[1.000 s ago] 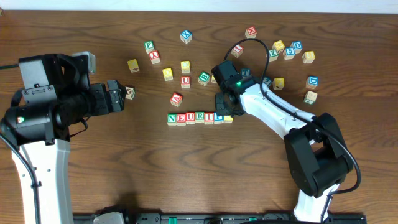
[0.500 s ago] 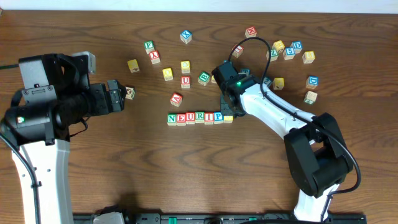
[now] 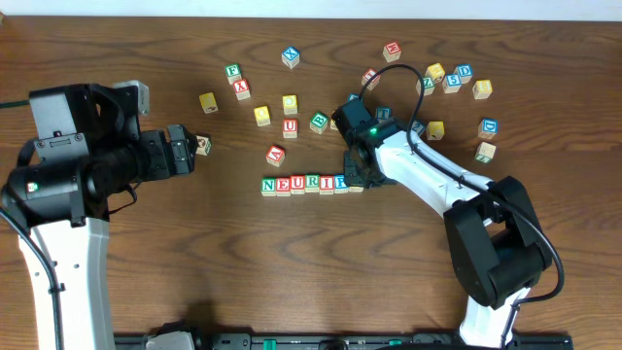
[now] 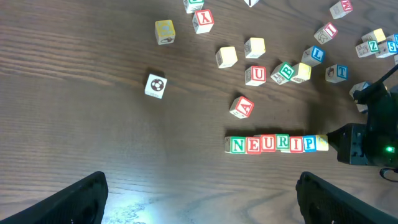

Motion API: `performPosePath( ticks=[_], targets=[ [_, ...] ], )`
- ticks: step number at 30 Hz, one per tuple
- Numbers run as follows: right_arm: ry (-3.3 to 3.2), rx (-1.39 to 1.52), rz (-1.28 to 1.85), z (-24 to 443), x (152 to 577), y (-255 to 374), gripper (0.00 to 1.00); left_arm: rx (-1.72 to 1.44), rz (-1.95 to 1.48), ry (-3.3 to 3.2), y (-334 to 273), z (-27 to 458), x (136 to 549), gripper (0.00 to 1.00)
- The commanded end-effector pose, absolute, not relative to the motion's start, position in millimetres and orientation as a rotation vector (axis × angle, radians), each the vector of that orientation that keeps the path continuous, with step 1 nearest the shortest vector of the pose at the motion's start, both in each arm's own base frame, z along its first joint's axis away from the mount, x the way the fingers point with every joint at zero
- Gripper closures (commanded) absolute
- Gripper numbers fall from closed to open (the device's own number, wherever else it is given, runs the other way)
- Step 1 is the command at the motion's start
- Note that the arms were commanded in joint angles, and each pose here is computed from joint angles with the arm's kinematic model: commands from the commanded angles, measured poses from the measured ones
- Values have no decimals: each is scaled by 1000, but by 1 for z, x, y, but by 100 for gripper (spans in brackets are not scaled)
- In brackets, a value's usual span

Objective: Spell out NEURIPS

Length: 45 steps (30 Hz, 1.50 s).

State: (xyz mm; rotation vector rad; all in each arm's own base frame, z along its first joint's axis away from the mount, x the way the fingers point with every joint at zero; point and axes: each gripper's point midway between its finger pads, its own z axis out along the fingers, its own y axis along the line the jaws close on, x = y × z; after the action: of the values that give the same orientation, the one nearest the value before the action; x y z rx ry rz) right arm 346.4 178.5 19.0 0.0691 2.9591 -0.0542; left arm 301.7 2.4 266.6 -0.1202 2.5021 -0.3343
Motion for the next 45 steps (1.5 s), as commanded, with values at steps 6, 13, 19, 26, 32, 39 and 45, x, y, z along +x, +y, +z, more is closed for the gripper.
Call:
performPosePath(
  ticks=[6, 13, 19, 26, 32, 39, 45],
  targets=[
    [2951, 57, 4, 25, 348, 183, 99, -105, -333, 2483, 3, 274, 302, 5],
    [2950, 58, 1, 25, 348, 182, 99, -105, -333, 2483, 3, 274, 302, 5],
    [2914, 74, -81, 27, 354, 173, 99, -105, -333, 2483, 3, 274, 302, 5],
    [2893, 105, -132, 28, 358, 163, 99, -105, -333, 2483, 3, 274, 302, 5],
    [2845, 122, -142, 32, 370, 160, 99, -105, -333, 2483, 3, 274, 302, 5],
    [2696, 55, -23, 44, 407, 181, 99, -105, -333, 2483, 3, 274, 302, 5],
    [2619, -81, 129, 55, 424, 208, 99, -105, -333, 2483, 3, 274, 302, 5]
  ],
)
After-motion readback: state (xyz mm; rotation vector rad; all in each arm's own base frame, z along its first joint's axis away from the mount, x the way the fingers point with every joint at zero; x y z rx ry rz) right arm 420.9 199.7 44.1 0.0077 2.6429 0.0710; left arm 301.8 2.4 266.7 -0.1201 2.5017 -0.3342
